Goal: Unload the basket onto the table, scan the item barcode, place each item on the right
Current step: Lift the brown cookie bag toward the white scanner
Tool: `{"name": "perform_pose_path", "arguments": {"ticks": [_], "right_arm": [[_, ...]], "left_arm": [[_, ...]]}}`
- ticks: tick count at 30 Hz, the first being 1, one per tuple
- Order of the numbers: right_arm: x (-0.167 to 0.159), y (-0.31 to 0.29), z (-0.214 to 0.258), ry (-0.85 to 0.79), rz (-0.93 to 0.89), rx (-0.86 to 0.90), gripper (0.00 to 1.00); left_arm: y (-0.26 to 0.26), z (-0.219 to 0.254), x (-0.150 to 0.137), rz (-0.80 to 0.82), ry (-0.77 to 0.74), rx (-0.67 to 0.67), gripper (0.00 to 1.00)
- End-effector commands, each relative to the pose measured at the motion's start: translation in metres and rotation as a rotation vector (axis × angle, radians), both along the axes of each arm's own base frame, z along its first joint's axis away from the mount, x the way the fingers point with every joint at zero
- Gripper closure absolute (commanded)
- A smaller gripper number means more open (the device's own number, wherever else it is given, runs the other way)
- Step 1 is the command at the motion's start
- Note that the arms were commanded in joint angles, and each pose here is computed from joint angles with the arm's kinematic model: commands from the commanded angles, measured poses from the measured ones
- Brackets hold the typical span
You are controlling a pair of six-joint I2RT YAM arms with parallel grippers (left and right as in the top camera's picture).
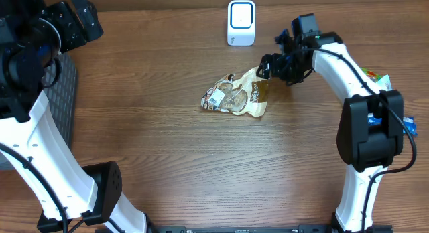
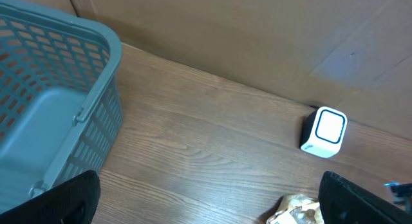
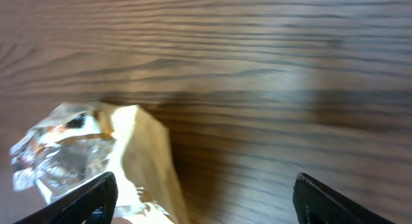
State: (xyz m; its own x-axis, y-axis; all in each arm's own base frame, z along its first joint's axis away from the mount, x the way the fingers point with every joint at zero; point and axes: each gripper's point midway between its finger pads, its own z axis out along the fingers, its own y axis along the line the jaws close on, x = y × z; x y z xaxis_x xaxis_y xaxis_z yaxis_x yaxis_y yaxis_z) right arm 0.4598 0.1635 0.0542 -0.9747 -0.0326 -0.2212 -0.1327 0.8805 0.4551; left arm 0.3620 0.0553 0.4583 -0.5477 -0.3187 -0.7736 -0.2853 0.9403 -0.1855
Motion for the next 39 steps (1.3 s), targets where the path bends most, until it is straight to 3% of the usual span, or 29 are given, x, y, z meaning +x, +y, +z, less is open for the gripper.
{"name": "perform_pose_path", "arguments": {"ticks": [1,9,13,14,17,19,24,28,34,39], "right_arm": [[-0.017,0.029,-0.002,-0.015,0.105,0.068,0.12],[-0.036,0.069,-0.029,0.006,0.086,0.123,0.13],[-0.041,0.085,-0.040,0.001,0.053,0.121,0.24],[-0.041,0.083,-0.045,0.005,0.023,0.088,0.34],[-0.040,0.077,-0.050,0.019,-0.030,0.056,0.84],[-0.040,0.077,-0.050,0.020,-0.029,0.057,0.96],[-0.041,0.083,-0.046,0.023,-0.015,0.088,0.96],[-0.030,0.080,-0.011,-0.042,0.009,0.123,0.96],[-0.022,0.069,0.110,-0.301,-0.005,0.173,0.96],[-0.017,0.016,0.206,-0.600,-0.195,0.005,0.97]], "left_arm": [[0.004,-0.001,0.001,0.017,0.002,0.002,0.00],[0.004,-0.001,0.001,0.017,0.002,0.002,0.00],[0.004,-0.001,0.001,0.017,0.002,0.002,0.00],[0.004,-0.001,0.001,0.017,0.002,0.002,0.00],[0.004,-0.001,0.001,0.017,0.002,0.002,0.00],[0.004,-0.001,0.001,0.017,0.002,0.002,0.00],[0.004,-0.001,0.001,0.017,0.002,0.003,0.00],[0.004,-0.001,0.001,0.017,0.002,0.002,0.00],[0.004,-0.001,0.001,0.017,0.002,0.002,0.00],[0.004,-0.001,0.001,0.017,0.002,0.003,0.00]]}}
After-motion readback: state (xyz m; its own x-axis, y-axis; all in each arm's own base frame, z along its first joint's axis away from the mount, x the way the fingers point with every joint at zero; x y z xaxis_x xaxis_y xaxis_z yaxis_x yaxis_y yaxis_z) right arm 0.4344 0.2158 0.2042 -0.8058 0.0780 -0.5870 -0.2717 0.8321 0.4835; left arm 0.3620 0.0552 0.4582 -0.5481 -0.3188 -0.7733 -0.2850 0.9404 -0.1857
